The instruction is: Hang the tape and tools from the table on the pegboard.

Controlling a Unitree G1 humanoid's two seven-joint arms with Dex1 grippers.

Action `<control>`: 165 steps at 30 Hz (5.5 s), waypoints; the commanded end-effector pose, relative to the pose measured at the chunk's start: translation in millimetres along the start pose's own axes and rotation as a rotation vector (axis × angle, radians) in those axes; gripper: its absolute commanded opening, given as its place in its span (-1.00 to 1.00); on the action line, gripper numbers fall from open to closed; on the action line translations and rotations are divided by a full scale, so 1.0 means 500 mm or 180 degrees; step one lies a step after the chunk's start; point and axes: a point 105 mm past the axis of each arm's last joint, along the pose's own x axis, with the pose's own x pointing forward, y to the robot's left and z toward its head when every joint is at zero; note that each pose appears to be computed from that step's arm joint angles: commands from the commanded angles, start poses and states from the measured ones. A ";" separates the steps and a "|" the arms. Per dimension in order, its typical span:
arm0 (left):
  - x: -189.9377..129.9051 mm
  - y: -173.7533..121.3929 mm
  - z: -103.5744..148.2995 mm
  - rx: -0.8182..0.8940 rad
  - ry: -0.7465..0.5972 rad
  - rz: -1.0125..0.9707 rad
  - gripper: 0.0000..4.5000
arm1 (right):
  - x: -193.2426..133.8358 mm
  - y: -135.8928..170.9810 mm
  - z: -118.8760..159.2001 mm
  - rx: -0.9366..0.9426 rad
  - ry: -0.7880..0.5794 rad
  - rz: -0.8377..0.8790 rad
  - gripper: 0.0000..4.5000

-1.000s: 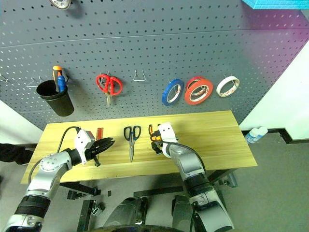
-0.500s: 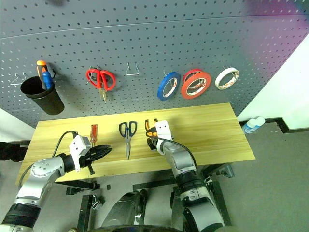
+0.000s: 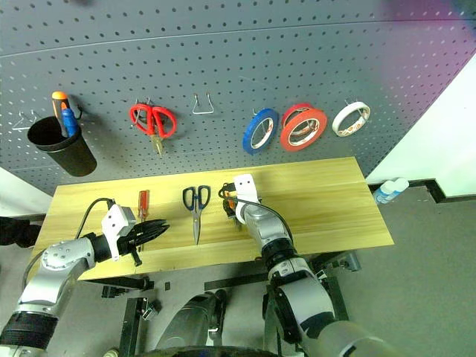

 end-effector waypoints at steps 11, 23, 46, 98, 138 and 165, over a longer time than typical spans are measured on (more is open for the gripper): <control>-0.014 0.001 0.018 0.0033 -0.0073 0.0034 -0.71 | 0.015 0.049 0.002 0.0069 0.0016 0.0160 0.87; -0.016 0.000 0.018 0.0021 -0.0070 0.0063 -0.71 | 0.015 0.055 -0.024 0.0000 0.0227 0.0090 0.87; -0.014 0.002 0.020 0.0019 -0.0088 0.0069 -0.71 | 0.006 0.053 -0.072 0.0091 0.0606 0.0031 -0.07; -0.007 0.081 0.188 0.0269 -0.1136 0.0684 -0.71 | -0.365 0.022 0.427 -0.1169 -0.3306 0.0494 -0.07; 0.008 0.081 0.164 0.0261 -0.1092 0.0891 -0.71 | -0.245 0.159 0.532 -0.0884 -0.3652 0.0742 -0.07; 0.009 0.050 0.161 0.0163 -0.1012 0.0780 -0.71 | -0.202 0.140 0.540 -0.0597 -0.3488 0.0679 -0.07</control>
